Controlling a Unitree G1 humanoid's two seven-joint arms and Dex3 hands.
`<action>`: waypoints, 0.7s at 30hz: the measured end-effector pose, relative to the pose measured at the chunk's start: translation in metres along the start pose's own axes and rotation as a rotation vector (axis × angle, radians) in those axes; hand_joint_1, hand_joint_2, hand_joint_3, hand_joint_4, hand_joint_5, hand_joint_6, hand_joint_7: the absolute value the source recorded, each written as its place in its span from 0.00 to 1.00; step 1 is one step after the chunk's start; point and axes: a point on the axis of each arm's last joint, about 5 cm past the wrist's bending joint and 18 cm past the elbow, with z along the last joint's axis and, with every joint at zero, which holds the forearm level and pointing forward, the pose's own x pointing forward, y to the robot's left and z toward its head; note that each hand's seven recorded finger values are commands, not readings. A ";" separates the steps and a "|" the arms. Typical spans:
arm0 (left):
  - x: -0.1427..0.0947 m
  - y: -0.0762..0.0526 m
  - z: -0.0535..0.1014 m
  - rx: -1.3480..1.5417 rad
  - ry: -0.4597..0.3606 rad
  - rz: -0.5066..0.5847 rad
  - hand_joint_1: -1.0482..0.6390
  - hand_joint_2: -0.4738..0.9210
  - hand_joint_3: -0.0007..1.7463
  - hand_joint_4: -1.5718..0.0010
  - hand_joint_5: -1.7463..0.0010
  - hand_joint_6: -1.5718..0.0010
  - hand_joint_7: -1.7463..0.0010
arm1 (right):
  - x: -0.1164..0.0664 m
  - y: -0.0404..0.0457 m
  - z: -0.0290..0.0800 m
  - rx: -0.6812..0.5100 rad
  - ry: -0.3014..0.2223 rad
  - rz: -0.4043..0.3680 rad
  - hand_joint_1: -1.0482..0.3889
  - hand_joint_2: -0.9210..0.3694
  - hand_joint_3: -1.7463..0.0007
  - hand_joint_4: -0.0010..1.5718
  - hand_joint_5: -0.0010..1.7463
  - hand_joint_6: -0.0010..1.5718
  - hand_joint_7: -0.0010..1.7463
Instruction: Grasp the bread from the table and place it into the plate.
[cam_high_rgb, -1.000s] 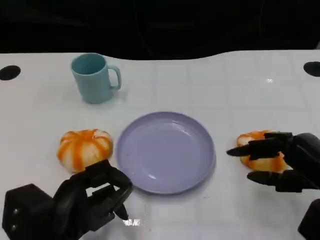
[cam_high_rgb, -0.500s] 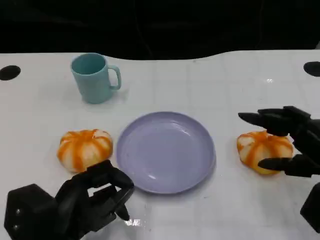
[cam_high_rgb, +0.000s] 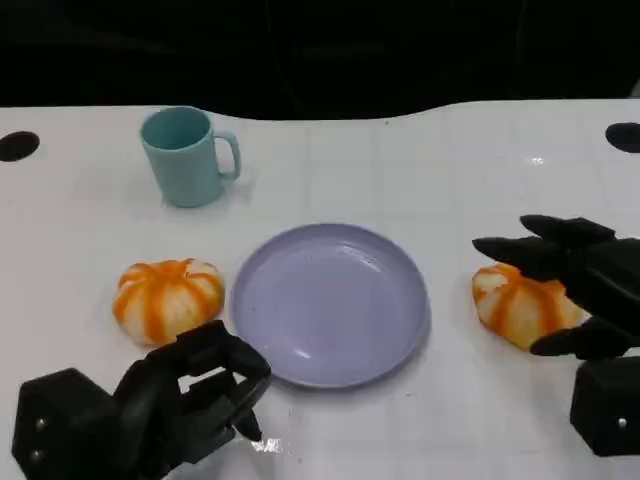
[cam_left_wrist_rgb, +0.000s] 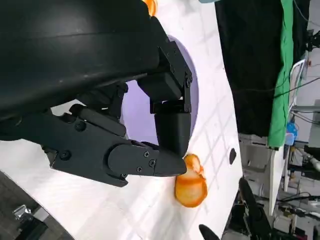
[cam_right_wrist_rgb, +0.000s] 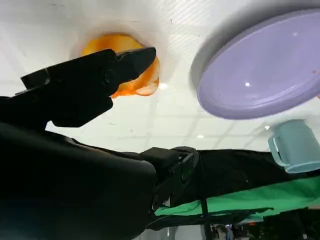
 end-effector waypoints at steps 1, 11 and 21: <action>0.000 0.000 0.000 -0.002 -0.001 0.000 0.32 0.97 0.20 0.53 0.00 0.53 0.21 | 0.003 0.0002 0.000 -0.010 0.000 0.015 0.52 0.12 1.00 0.03 0.08 0.15 0.01; -0.001 -0.001 0.000 -0.007 -0.001 0.002 0.32 0.97 0.20 0.54 0.00 0.52 0.21 | 0.024 0.0145 -0.012 -0.097 0.053 0.139 0.48 0.10 0.99 0.06 0.10 0.17 0.01; -0.005 -0.002 0.000 -0.007 0.002 0.007 0.32 0.98 0.19 0.54 0.00 0.53 0.21 | 0.044 0.0233 -0.019 -0.150 0.091 0.218 0.42 0.06 0.99 0.09 0.12 0.20 0.01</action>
